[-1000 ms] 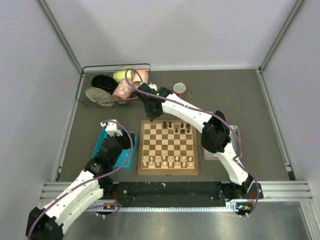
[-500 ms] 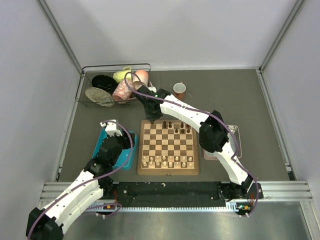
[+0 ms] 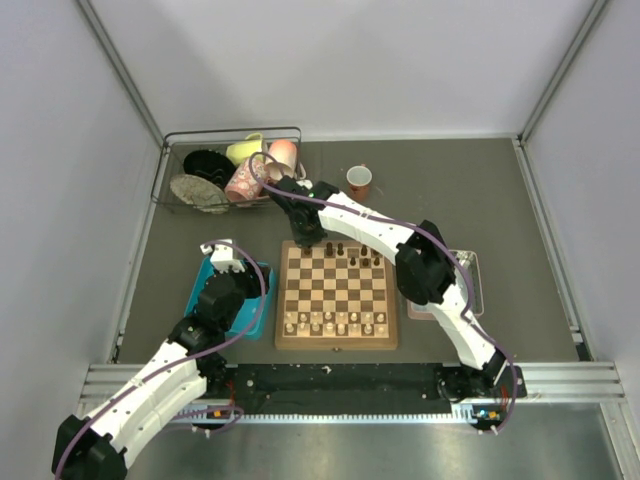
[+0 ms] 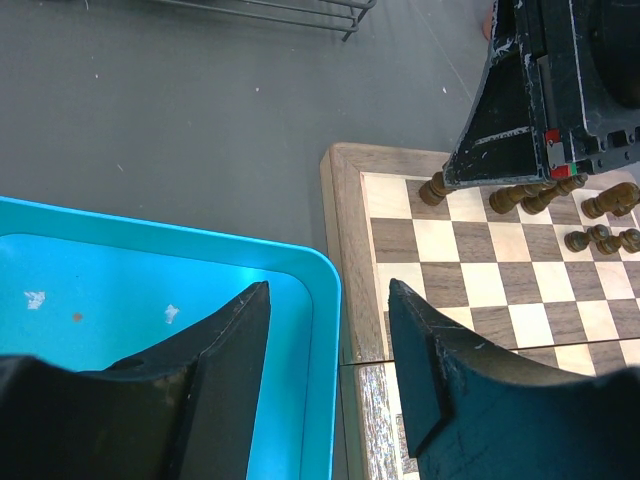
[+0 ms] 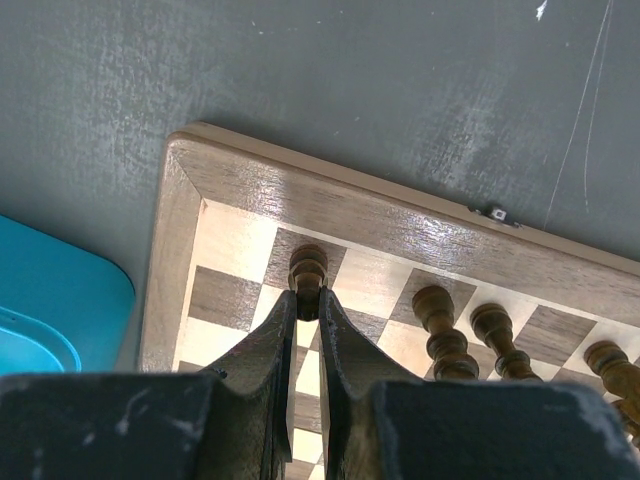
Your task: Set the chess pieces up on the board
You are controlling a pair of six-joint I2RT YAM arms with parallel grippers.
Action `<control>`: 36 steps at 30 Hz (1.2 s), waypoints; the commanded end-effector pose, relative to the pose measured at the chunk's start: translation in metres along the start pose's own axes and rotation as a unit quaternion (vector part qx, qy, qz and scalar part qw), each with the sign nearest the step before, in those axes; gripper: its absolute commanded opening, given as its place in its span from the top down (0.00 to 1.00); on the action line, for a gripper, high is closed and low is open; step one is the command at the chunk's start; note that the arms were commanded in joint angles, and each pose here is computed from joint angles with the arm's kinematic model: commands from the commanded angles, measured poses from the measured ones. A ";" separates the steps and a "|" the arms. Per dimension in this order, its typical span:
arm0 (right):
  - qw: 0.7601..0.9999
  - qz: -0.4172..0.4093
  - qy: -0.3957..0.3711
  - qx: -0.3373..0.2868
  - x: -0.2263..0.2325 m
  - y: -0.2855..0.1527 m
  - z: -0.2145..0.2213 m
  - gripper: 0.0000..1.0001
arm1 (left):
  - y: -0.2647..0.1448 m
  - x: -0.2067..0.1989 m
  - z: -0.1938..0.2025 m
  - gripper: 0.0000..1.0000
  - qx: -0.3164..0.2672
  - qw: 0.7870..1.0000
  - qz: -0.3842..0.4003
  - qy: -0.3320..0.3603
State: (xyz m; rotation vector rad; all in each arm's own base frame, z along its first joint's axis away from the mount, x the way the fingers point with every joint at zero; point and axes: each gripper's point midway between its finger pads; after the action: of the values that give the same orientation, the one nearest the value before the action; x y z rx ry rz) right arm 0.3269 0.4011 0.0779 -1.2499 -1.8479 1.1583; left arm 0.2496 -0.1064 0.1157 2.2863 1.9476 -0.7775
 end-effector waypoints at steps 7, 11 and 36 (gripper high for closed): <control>1.000 -0.010 -0.015 0.005 0.008 0.001 0.005 1.00 | 0.001 -0.003 -0.010 0.44 -0.022 1.000 0.005 -0.007; 1.000 -0.014 -0.016 0.008 0.009 0.002 0.007 1.00 | 0.001 -0.003 -0.010 0.44 -0.022 1.000 0.004 -0.007; 0.998 -0.052 -0.012 -0.016 0.021 -0.011 -0.005 0.71 | 0.001 -0.004 -0.010 0.44 -0.022 1.000 0.007 -0.005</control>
State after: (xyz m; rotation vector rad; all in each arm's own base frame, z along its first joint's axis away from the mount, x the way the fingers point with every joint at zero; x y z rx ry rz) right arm 0.3228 0.4079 0.0750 -1.1893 -1.8696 1.1564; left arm 0.2496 -0.1065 0.1156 2.2868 1.9475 -0.7780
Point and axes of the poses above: each gripper's point midway between its finger pads, its own y axis out along the fingers, its own x axis along the line the jaws close on, z = x × y, and after that the axes turned 4 degrees about -y, right-handed
